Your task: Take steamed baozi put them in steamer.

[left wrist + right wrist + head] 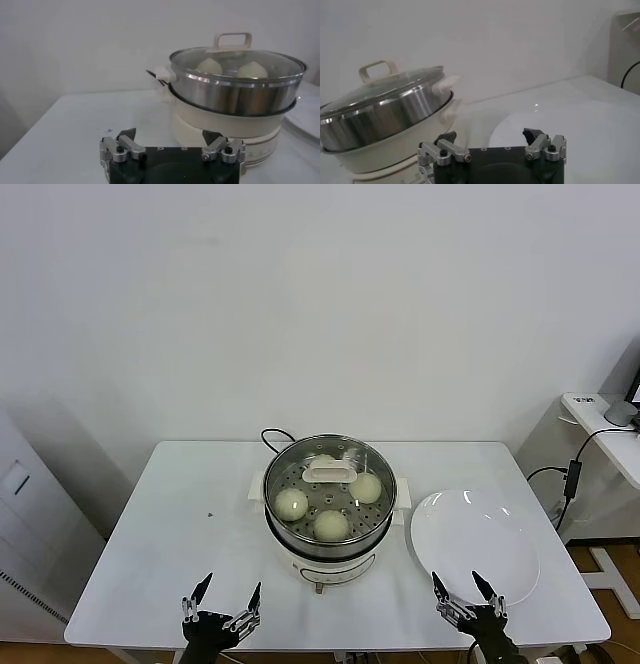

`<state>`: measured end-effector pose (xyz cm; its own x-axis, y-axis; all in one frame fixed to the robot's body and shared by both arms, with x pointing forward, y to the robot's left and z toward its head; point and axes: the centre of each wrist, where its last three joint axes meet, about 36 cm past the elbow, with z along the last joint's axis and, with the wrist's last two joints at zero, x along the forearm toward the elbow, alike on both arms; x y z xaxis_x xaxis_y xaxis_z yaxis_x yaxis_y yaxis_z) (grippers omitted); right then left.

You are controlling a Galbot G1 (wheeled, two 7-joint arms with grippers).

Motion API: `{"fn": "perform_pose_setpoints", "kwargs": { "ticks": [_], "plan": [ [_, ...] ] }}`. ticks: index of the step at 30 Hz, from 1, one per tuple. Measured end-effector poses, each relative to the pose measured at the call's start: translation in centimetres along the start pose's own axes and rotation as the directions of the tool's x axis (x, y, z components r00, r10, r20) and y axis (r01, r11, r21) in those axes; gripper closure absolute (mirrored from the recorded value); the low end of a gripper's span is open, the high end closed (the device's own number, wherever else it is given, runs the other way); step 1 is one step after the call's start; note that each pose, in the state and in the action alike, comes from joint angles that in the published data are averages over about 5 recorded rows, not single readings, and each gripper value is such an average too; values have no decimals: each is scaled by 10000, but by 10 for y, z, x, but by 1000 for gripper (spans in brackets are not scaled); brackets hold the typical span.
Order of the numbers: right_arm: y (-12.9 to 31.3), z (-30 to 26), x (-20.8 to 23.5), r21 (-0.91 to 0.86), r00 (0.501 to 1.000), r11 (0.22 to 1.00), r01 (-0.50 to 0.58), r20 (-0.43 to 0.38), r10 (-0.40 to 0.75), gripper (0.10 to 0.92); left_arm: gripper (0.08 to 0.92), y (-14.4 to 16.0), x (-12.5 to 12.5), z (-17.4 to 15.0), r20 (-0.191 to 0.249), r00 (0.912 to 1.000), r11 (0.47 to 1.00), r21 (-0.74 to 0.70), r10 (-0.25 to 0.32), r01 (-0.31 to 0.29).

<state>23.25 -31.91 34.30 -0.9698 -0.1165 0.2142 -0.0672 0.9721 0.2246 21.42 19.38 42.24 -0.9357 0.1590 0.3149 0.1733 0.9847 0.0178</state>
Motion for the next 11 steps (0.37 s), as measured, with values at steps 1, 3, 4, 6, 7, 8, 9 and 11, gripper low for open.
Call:
{"fn": "perform_pose_setpoints", "kwargs": {
  "ticks": [1, 3, 4, 6, 7, 8, 9, 11],
  "plan": [
    [0, 0, -1, 20, 10000, 10000, -16, -7, 16, 200, 177, 0, 0, 0, 20, 10000, 10000, -11, -5, 5],
    [0, 1, -2, 59, 10000, 10000, -38, -16, 38, 200, 177, 1, 0, 0, 60, 10000, 10000, -40, -14, 14],
    [1, 1, -2, 77, 10000, 10000, -43, -20, 43, 200, 177, 1, 0, 1, 79, 10000, 10000, -53, -16, 17],
    [1, 2, -2, 113, 10000, 9999, -47, -31, 48, 200, 177, 1, 0, 1, 116, 9999, 10000, -73, -18, 19],
    [1, 2, -3, 126, 10000, 9999, -50, -38, 51, 200, 177, 0, 0, 1, 133, 9999, 10000, -79, -15, 16],
    [2, 2, -3, 134, 10000, 9999, -54, -46, 54, 200, 177, 0, 1, 1, 151, 9999, 10000, -82, -11, 12],
    [2, 2, -3, 139, 10000, 9999, -57, -51, 58, 200, 177, 0, 1, 1, 167, 9999, 10000, -84, -5, 7],
    [2, 2, -3, 140, 10000, 9999, -64, -59, 65, 200, 177, 0, 1, 1, 181, 9998, 10000, -87, 5, -3]
  ]
}}
